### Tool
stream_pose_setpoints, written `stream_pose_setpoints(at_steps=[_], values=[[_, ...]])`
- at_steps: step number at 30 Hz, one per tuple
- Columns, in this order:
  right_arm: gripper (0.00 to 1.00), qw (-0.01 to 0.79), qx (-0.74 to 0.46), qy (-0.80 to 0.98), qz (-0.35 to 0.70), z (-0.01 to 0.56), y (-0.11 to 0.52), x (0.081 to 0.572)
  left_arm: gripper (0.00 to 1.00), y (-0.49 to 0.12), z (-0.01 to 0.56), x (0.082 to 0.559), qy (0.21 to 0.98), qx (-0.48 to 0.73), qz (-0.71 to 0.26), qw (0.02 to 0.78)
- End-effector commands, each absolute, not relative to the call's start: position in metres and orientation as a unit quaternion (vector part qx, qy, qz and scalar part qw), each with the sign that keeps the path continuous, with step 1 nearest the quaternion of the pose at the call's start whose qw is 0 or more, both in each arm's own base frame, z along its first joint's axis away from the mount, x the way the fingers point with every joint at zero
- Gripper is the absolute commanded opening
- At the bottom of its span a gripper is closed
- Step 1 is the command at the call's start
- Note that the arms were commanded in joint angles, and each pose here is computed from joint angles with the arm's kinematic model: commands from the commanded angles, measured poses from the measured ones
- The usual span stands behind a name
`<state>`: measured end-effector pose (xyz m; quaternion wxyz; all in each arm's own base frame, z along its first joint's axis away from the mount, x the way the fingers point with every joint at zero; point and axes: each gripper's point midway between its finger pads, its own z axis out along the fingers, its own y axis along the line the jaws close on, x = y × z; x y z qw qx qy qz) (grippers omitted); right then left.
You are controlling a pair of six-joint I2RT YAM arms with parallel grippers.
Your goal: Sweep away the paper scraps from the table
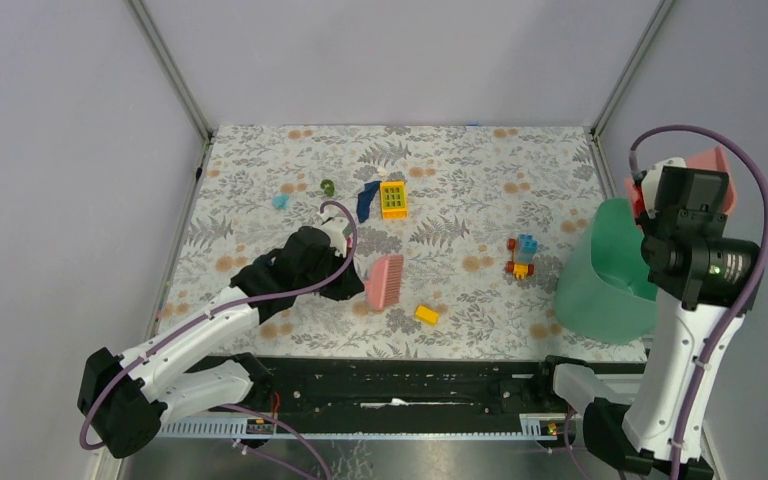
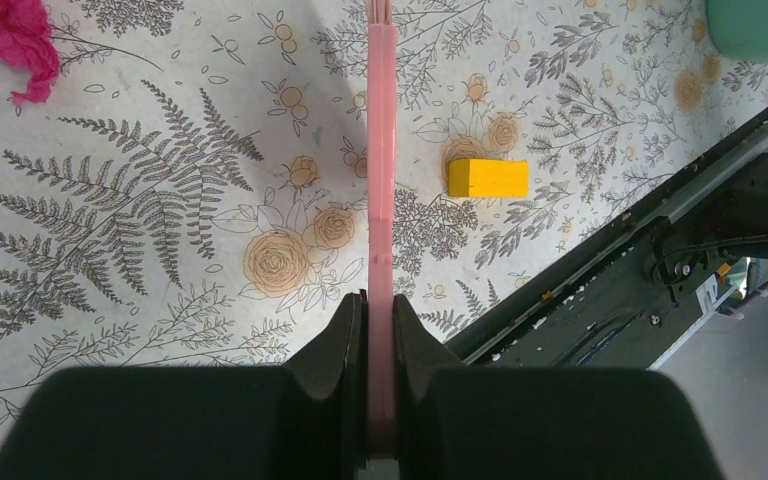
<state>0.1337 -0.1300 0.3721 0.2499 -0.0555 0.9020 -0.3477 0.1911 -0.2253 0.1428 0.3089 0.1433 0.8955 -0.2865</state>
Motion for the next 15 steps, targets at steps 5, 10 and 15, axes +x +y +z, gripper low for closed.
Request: stream_pose_setpoints(at_steps=[5,10,15], values=[[0.00,0.111,-0.120,0.870,-0.466,0.376,-0.162,0.082,0.00,-0.236,0.163,0.195,0.874,0.153,-0.320,0.332],[0.00,0.017,-0.189,0.852,-0.488,0.367,-0.171,0.072,0.00,-0.235,0.162,0.195,0.875,0.152,-0.317,0.333],[0.00,-0.013,-0.223,0.831,-0.510,0.399,-0.180,0.086,0.00,-0.234,0.162,0.196,0.875,0.150,-0.314,0.336]])
